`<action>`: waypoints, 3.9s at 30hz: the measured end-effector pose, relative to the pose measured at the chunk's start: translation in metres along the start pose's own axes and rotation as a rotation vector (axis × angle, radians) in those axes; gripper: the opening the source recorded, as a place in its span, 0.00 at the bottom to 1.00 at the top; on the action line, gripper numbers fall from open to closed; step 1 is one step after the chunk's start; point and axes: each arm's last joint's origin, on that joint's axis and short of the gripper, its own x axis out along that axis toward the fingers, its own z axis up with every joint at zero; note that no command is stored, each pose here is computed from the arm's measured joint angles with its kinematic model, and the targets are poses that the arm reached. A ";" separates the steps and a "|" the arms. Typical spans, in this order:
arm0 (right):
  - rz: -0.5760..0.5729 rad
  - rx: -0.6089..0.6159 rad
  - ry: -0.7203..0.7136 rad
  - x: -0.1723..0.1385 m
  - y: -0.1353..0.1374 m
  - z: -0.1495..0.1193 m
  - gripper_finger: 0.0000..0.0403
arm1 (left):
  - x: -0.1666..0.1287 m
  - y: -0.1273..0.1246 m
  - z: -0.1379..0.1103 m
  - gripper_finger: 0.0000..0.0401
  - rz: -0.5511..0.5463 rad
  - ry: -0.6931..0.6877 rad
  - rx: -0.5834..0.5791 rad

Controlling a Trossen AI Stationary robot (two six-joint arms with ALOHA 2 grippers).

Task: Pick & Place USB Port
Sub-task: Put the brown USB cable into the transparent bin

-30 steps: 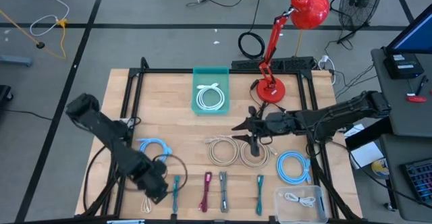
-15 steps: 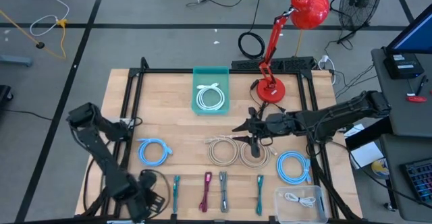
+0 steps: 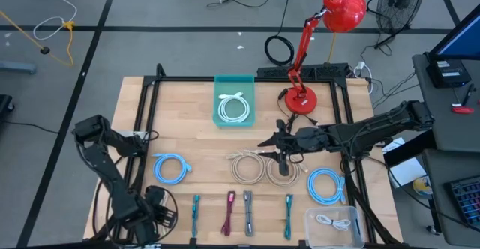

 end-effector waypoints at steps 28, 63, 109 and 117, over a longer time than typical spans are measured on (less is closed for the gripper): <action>0.005 0.010 0.000 0.000 0.000 0.000 0.32 | 0.036 -0.003 0.018 0.04 -0.078 0.079 0.086; 0.425 -0.012 -0.445 0.023 0.050 0.018 0.32 | -0.128 -0.138 0.083 0.00 -0.499 -1.250 0.897; 0.343 -0.031 -0.497 0.040 0.051 0.010 0.09 | -0.129 -0.163 0.115 0.00 -0.610 -1.218 0.966; 0.345 -0.021 -0.434 0.033 0.051 0.011 0.05 | -0.125 -0.155 0.099 0.10 -0.634 -1.140 1.044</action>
